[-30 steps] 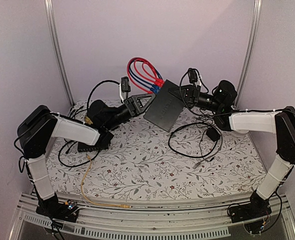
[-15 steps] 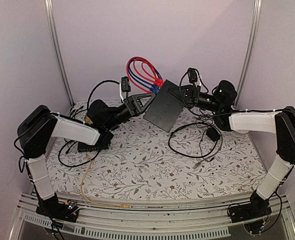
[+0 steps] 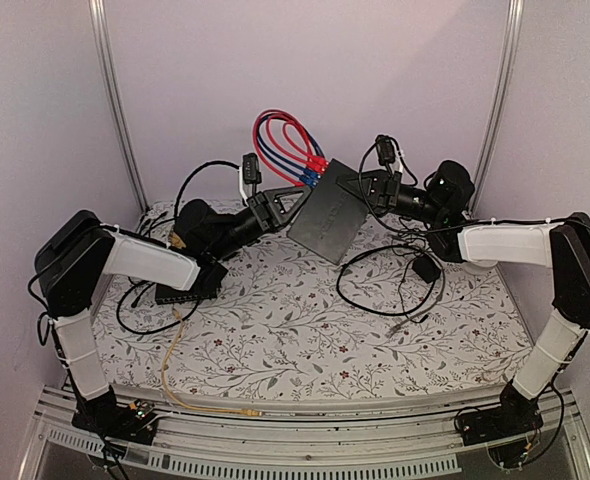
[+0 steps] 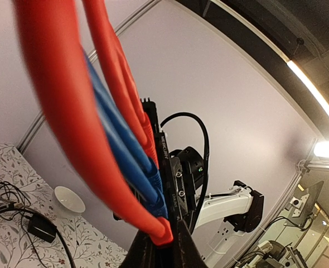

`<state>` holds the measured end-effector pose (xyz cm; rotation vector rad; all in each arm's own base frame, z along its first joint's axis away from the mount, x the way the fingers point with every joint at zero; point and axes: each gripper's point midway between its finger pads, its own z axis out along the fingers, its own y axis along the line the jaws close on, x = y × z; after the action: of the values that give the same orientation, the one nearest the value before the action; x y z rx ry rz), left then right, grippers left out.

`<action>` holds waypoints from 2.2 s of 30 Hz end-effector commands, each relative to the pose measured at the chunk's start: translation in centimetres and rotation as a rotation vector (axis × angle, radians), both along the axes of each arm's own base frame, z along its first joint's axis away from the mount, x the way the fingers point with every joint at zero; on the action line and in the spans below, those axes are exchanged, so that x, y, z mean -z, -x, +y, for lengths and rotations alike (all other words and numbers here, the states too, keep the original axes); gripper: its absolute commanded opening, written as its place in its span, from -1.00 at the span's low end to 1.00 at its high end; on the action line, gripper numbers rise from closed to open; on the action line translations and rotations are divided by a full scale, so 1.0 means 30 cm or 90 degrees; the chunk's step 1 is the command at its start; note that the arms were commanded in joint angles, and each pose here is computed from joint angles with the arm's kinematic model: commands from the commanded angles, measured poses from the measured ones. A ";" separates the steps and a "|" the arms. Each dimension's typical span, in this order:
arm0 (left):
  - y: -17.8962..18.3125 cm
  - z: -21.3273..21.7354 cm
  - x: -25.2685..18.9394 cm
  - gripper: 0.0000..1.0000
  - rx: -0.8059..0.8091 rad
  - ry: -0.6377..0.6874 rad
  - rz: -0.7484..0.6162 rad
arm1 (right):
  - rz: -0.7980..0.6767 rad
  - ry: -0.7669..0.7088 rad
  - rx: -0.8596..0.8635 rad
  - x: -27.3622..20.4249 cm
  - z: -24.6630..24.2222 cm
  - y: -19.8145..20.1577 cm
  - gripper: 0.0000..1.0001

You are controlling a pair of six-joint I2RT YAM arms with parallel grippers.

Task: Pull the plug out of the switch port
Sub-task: Pull the connector from the switch port.

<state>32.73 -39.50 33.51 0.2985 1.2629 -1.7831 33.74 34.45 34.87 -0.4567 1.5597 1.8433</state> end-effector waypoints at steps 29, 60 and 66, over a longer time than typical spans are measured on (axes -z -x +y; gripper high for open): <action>0.055 -0.053 -0.043 -1.00 0.080 0.061 0.035 | -0.112 -0.030 -0.012 -0.105 -0.012 0.068 -0.97; 0.004 0.034 -0.077 -1.00 -0.051 0.053 0.065 | -0.119 -0.014 -0.008 -0.110 -0.013 0.067 -0.97; 0.001 0.052 -0.091 -1.00 -0.066 0.056 0.061 | -0.119 -0.013 -0.010 -0.107 -0.014 0.070 -0.97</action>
<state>33.24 -39.39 33.15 0.1123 1.3434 -1.8001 33.78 34.41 34.37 -0.5074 1.5536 1.7910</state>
